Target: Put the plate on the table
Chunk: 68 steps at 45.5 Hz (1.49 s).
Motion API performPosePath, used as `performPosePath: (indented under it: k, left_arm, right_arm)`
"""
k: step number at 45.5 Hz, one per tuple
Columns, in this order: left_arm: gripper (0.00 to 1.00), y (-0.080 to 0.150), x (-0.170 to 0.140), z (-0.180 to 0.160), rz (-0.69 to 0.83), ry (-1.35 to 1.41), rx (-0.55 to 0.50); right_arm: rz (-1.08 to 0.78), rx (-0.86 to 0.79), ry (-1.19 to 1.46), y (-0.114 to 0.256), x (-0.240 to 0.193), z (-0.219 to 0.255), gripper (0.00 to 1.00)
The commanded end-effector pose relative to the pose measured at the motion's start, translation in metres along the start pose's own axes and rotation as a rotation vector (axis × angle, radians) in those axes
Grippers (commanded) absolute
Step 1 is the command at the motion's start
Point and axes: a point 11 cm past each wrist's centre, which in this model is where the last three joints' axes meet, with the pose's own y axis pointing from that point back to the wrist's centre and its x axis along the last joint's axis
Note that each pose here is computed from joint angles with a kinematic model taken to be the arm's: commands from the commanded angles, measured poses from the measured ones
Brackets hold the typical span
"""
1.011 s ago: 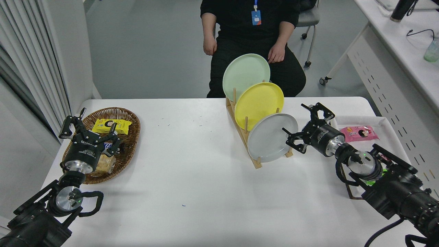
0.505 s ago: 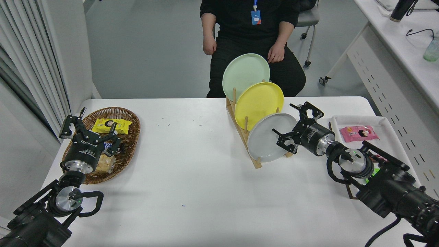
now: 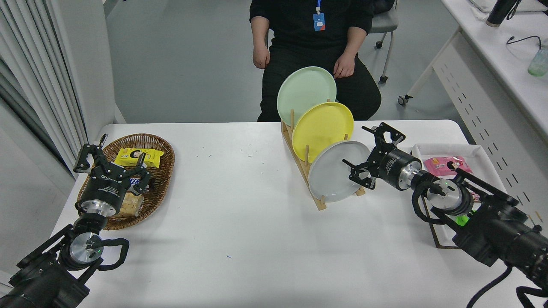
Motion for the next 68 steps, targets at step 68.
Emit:
performPosePath:
  k: [68]
  left_arm:
    - [0.98, 0.000, 0.000, 0.000, 0.000, 0.000, 0.000]
  right_arm:
    - [0.025, -0.041, 0.091, 0.002, 0.003, -0.003, 0.69]
